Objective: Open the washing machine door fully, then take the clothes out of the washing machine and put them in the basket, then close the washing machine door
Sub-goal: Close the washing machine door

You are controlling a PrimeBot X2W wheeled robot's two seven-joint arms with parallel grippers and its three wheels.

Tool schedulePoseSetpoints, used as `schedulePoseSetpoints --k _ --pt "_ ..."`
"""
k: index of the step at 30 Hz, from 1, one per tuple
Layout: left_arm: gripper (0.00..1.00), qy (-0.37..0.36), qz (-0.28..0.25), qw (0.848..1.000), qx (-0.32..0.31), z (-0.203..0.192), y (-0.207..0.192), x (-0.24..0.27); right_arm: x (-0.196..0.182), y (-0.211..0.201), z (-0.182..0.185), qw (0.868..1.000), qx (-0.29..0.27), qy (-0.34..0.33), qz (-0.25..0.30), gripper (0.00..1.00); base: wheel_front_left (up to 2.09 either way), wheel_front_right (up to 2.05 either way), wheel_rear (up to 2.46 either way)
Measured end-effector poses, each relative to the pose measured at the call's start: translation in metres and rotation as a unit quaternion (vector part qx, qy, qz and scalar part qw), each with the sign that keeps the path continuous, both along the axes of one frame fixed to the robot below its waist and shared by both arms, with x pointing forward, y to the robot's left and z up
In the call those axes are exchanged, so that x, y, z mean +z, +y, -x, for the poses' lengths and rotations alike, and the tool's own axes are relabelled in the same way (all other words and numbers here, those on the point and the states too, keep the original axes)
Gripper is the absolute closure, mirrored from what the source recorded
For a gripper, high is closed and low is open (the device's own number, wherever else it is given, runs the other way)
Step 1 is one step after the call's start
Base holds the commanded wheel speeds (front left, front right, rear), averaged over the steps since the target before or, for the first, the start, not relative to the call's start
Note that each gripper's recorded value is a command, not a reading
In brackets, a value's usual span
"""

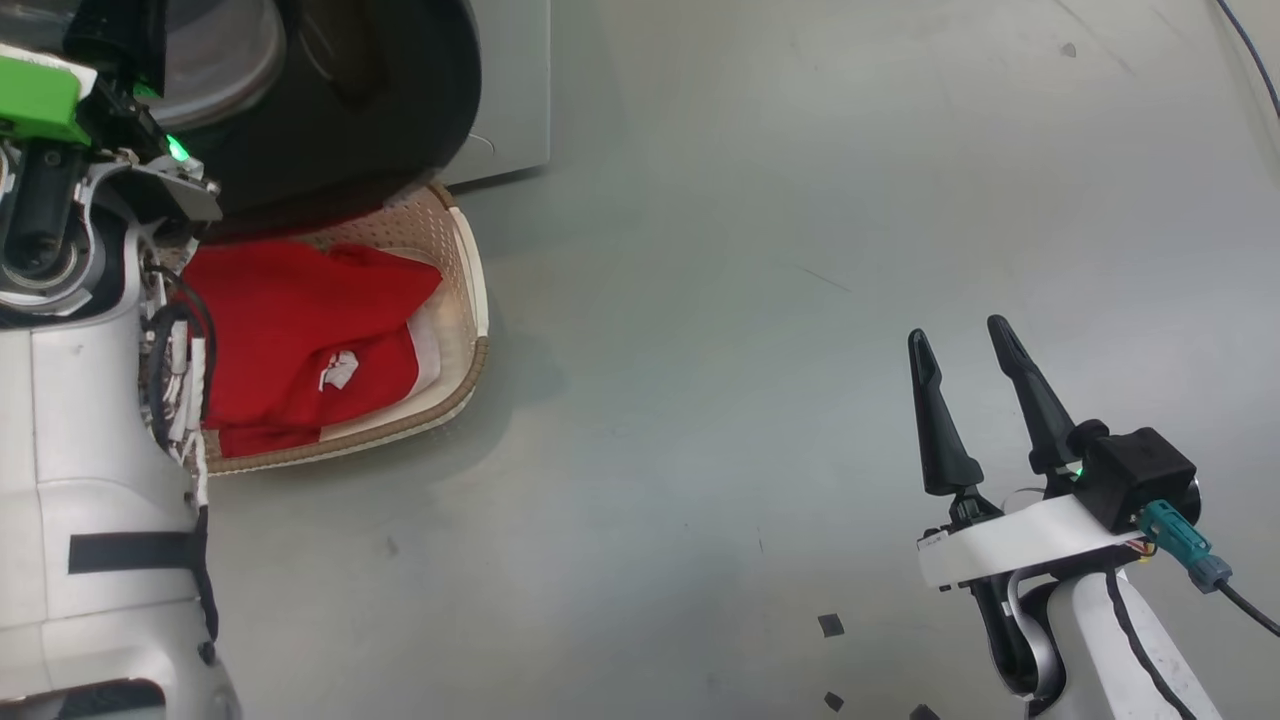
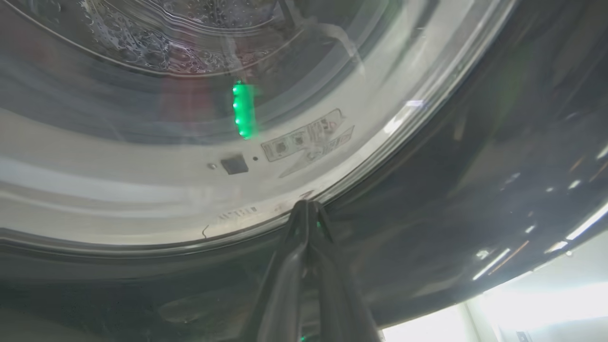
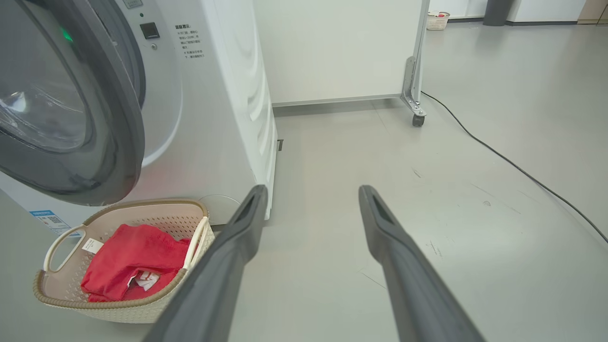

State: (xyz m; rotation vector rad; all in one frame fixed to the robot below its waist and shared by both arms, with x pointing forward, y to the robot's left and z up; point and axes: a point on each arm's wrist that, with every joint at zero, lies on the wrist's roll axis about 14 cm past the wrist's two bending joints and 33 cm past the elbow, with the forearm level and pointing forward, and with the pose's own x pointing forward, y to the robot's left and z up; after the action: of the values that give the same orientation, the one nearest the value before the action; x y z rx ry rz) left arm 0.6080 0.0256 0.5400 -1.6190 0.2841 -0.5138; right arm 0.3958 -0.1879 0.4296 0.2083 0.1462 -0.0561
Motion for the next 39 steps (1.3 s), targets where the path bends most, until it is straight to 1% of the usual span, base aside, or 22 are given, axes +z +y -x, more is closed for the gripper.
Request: schedulePoseSetpoints --k 11,18,27,30,33,39 --pt "1.0 0.012 -0.012 1.0 0.011 -0.034 -0.016 -0.02 -0.01 -0.017 -0.005 1.0 -0.02 0.014 0.008 0.0 0.0 0.0 0.0" --pt "1.0 0.023 -0.027 0.999 0.008 -0.042 -0.024 -0.035 -0.013 -0.026 -0.004 0.999 -0.036 0.019 0.013 0.0 0.0 0.0 0.0" --pt "1.0 0.018 -0.03 0.999 0.009 -0.04 -0.021 -0.031 -0.01 -0.031 -0.008 0.999 -0.044 0.012 0.013 0.0 0.0 0.0 0.0" --pt "1.0 0.001 -0.025 1.0 0.012 -0.037 -0.014 -0.017 -0.009 -0.029 -0.012 0.999 -0.041 0.006 0.01 0.0 0.0 0.0 0.0" --pt "1.0 -0.002 -0.028 0.999 0.016 -0.034 -0.009 -0.016 -0.008 -0.029 -0.014 0.999 -0.041 0.003 0.01 0.0 0.0 0.0 0.0" --pt "1.0 0.029 -0.046 0.998 0.038 -0.013 0.015 -0.041 -0.005 -0.023 -0.021 0.999 -0.033 -0.005 0.009 0.0 0.0 0.0 0.0"
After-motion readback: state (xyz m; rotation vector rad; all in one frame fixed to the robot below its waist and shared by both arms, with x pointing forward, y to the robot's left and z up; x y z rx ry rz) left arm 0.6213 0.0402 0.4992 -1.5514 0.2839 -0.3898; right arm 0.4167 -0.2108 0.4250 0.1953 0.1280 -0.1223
